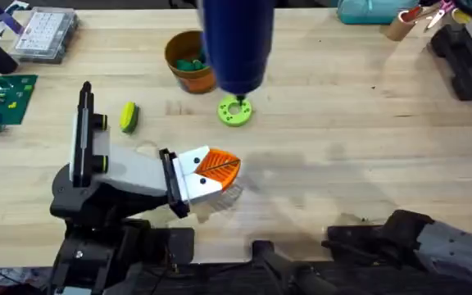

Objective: Pick up the gripper from the table and insert it into the empty holder that is missing its gripper. Then pick up a screw, insert it into the mounting hole, and use the screwdriver to tighten it. Finally, clean up the table by picking up the vegetable and placing it into the bucket.

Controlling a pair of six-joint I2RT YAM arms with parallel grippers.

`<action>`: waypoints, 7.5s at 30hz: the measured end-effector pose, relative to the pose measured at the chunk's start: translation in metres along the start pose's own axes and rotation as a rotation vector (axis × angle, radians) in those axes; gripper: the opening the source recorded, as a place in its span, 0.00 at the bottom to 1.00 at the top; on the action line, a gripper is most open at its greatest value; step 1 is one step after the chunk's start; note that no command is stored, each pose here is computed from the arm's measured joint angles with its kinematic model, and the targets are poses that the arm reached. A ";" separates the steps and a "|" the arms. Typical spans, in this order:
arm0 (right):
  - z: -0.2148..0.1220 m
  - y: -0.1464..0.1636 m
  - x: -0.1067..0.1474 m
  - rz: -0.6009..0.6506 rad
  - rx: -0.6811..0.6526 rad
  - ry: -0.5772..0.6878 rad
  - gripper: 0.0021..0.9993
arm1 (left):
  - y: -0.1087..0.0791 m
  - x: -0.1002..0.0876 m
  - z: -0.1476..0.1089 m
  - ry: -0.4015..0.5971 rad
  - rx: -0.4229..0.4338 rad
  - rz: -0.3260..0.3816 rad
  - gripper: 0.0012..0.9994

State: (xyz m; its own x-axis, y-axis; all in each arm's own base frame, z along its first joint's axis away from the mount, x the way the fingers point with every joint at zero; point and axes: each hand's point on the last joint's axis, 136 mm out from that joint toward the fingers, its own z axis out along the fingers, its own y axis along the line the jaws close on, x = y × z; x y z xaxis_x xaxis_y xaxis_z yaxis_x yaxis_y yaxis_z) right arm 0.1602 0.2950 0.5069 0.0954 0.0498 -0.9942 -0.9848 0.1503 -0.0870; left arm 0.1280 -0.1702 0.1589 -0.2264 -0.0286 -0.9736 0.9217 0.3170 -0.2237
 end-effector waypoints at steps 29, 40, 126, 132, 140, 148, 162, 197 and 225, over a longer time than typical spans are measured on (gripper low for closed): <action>0.030 0.003 0.078 -0.038 -0.038 -0.001 0.02 | -0.006 0.002 0.000 0.007 0.037 -0.007 0.01; 0.033 0.003 0.099 -0.026 -0.043 -0.066 0.02 | -0.007 0.002 0.000 0.008 0.040 -0.008 0.01; 0.064 0.002 0.172 0.165 -0.122 -0.007 0.02 | -0.008 0.002 0.000 0.009 0.046 -0.009 0.01; 0.064 0.002 0.163 0.143 -0.124 -0.042 0.02 | -0.008 0.002 0.000 0.009 0.047 -0.009 0.01; 0.064 0.003 0.163 0.159 -0.127 -0.039 0.02 | -0.008 0.002 0.000 0.009 0.047 -0.009 0.01; 0.064 0.003 0.170 0.183 -0.126 -0.012 0.02 | -0.008 0.002 0.000 0.009 0.047 -0.009 0.01; 0.061 0.003 0.171 0.191 -0.146 -0.006 0.02 | -0.008 0.002 0.000 0.009 0.047 -0.009 0.01; 0.061 0.003 0.175 0.185 -0.149 0.007 0.02 | -0.009 0.002 0.000 0.010 0.051 -0.010 0.01; 0.048 -0.028 0.109 0.072 -0.110 -0.210 0.02 | -0.007 0.001 0.000 0.009 0.041 -0.020 0.01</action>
State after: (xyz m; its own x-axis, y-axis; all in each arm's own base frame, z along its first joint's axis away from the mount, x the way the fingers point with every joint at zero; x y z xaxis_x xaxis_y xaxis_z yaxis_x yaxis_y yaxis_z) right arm 0.2047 0.3436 0.4043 0.0410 0.2625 -0.9641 -0.9989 0.0307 -0.0341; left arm 0.1209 -0.1721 0.1594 -0.2477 -0.0263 -0.9685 0.9289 0.2777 -0.2451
